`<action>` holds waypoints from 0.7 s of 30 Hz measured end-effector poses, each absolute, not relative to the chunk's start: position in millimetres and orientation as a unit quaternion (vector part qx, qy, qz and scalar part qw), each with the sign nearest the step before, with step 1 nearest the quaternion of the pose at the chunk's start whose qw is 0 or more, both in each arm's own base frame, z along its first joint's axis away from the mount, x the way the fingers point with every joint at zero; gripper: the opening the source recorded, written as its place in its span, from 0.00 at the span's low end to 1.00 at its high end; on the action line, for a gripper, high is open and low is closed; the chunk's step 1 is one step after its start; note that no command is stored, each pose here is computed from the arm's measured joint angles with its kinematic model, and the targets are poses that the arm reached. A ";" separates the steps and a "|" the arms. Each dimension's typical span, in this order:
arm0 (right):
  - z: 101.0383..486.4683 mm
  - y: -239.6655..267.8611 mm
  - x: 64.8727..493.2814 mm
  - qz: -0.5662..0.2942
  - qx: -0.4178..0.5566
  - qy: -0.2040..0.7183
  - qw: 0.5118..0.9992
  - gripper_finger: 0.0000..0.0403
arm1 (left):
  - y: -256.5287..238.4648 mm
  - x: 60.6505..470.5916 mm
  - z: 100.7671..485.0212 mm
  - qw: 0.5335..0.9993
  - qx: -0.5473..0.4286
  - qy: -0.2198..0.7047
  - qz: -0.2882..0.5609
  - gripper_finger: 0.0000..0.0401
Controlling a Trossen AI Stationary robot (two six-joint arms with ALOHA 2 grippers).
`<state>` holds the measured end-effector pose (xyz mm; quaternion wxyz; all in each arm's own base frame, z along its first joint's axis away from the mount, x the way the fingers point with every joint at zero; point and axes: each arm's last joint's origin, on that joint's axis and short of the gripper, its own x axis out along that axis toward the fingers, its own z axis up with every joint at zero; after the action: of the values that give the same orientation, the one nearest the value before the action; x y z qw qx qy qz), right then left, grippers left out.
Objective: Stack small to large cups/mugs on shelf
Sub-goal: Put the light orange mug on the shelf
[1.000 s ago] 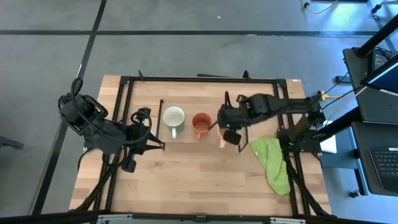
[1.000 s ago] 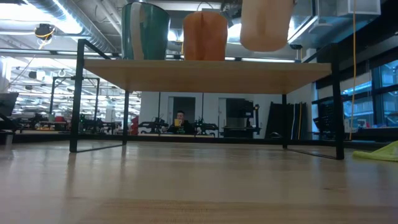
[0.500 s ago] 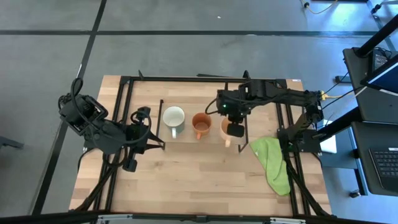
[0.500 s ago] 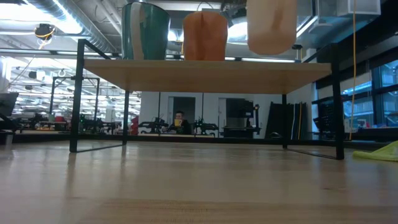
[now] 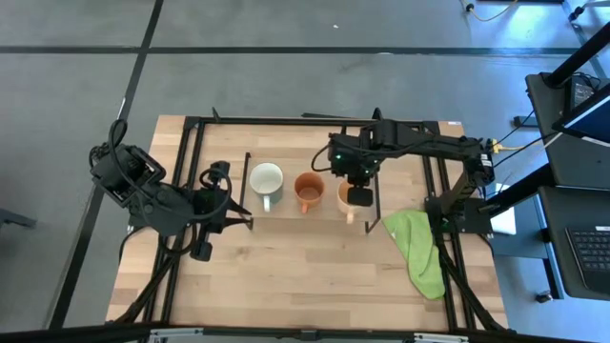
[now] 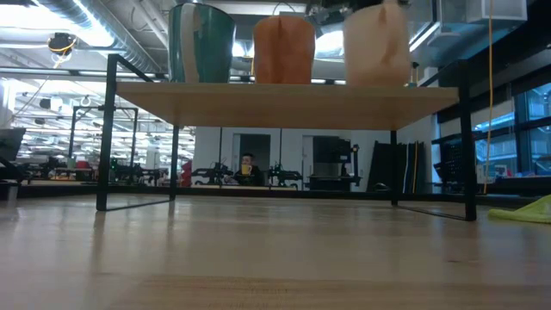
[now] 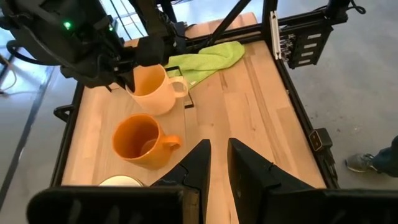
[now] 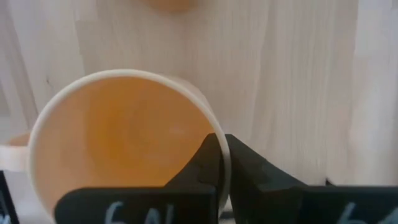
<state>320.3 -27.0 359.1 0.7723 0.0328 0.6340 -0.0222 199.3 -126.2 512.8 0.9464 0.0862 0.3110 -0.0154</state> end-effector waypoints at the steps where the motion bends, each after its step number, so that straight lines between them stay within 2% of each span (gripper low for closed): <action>1: 359.3 -27.9 321.5 -0.022 0.033 0.629 0.776 0.04 | -126.1 199.3 512.8 0.946 0.086 0.311 -0.015 0.12; 11: 359.5 -28.1 322.5 -0.014 0.025 0.625 0.780 0.04 | -125.0 200.0 512.8 0.947 0.085 0.311 -0.011 0.12; 21: 359.4 -28.1 322.3 -0.014 0.024 0.626 0.779 0.12 | -125.0 200.0 512.8 0.947 0.085 0.311 -0.011 0.12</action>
<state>322.3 -28.1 359.4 0.7794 0.0244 0.6258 -0.0138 200.0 -125.0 512.8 0.9465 0.0851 0.3110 -0.0111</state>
